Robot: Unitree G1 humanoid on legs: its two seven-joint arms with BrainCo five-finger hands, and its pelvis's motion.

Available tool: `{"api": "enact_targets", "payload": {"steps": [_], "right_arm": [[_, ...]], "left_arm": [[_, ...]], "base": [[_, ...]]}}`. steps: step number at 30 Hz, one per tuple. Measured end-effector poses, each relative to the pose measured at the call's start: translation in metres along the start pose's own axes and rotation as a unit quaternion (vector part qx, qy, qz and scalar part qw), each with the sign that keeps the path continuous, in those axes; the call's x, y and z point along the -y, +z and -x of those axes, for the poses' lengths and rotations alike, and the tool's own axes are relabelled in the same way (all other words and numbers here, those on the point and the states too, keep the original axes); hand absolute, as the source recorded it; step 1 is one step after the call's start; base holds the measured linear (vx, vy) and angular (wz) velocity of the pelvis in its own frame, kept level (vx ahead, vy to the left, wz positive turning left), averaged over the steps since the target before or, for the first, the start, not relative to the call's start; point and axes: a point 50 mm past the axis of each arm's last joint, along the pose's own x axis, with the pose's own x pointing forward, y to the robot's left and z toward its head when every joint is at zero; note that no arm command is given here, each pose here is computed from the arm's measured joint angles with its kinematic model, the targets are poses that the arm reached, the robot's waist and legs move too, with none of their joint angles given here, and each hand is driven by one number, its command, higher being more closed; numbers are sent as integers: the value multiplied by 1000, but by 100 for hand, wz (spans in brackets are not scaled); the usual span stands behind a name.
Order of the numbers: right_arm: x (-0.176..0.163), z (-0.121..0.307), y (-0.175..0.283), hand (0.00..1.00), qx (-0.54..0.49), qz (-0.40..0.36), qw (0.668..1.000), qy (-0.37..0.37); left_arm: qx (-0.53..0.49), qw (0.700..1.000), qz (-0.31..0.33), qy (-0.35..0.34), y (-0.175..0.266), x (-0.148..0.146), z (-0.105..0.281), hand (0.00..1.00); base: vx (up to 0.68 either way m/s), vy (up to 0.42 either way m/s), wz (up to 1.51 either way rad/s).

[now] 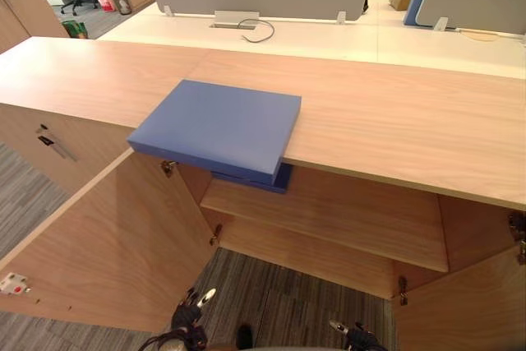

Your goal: Walk over to the cabinet, pick up the folder, carry it to the office cabinet, place the folder inside the office cabinet, then close the office cabinet door

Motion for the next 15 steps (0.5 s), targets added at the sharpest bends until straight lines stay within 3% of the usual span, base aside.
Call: {"api": "enact_targets", "payload": {"steps": [2,9,15], "right_arm": [[1,0,2,0,-3,-1,1000,-2],[16,-1,3,0,-17,14,1000,-17],[10,-2,7,0,-29,35,999,5]], "left_arm": [[0,999,40,-28,0,8,1,0],[-61,991,119,-20,-24,0,15,0],[-66,989,133,-28,-16,-3,18,0]], "base": [[-103,26,3],[-57,7,6],[17,9,1]]}}
